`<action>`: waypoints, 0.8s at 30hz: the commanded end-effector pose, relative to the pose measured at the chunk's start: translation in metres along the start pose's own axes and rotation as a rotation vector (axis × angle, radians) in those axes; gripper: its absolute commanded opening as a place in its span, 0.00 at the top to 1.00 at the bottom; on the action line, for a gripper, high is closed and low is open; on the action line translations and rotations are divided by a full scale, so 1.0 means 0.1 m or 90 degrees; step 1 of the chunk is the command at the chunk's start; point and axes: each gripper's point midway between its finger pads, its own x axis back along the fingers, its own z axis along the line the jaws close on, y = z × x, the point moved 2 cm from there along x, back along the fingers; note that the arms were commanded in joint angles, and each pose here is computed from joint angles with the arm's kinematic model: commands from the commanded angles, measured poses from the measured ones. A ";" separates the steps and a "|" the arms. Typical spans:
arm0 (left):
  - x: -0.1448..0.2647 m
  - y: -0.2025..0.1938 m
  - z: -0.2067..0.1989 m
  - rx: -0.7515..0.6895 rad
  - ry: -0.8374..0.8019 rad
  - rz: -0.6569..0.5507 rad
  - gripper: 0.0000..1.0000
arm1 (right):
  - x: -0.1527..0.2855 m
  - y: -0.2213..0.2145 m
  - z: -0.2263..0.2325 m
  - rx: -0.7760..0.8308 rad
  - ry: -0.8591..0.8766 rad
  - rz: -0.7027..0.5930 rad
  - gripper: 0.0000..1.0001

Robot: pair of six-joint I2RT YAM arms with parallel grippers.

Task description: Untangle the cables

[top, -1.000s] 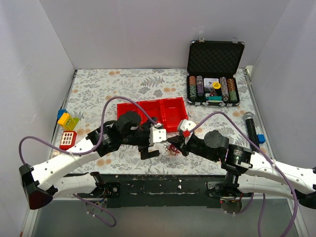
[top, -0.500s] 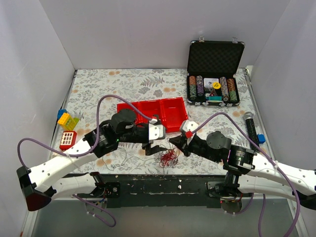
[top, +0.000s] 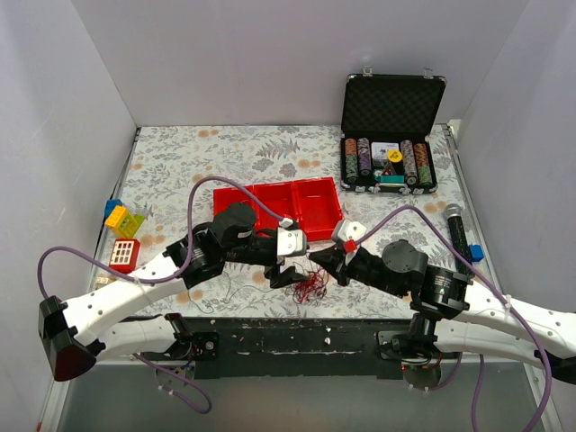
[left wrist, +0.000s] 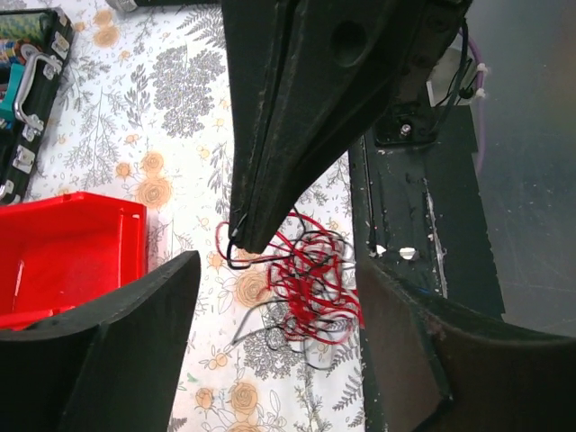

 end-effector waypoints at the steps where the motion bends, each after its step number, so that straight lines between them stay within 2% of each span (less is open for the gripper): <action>1: -0.05 -0.04 0.05 0.011 0.028 -0.010 0.28 | -0.01 0.29 0.04 -0.008 0.014 -0.061 0.99; 4: -0.08 -0.06 -0.01 0.035 0.004 -0.013 0.25 | 0.00 0.32 0.03 -0.010 0.014 -0.065 0.99; 10: -0.17 -0.06 -0.04 0.102 -0.004 -0.032 0.30 | 0.03 0.50 0.04 -0.025 0.018 -0.112 0.99; 14: -0.23 -0.09 0.08 0.125 0.046 -0.056 0.35 | 0.03 0.58 0.08 -0.045 0.031 -0.138 0.99; 17: -0.23 0.01 0.20 0.125 0.089 -0.094 0.42 | 0.03 0.60 0.10 -0.051 0.036 -0.144 0.99; 21: -0.22 0.10 0.21 0.151 0.097 -0.116 0.51 | 0.01 0.60 0.11 -0.056 0.042 -0.148 0.99; 24: -0.19 0.16 0.19 0.164 0.092 -0.127 0.69 | 0.00 0.58 0.11 -0.059 0.037 -0.147 0.99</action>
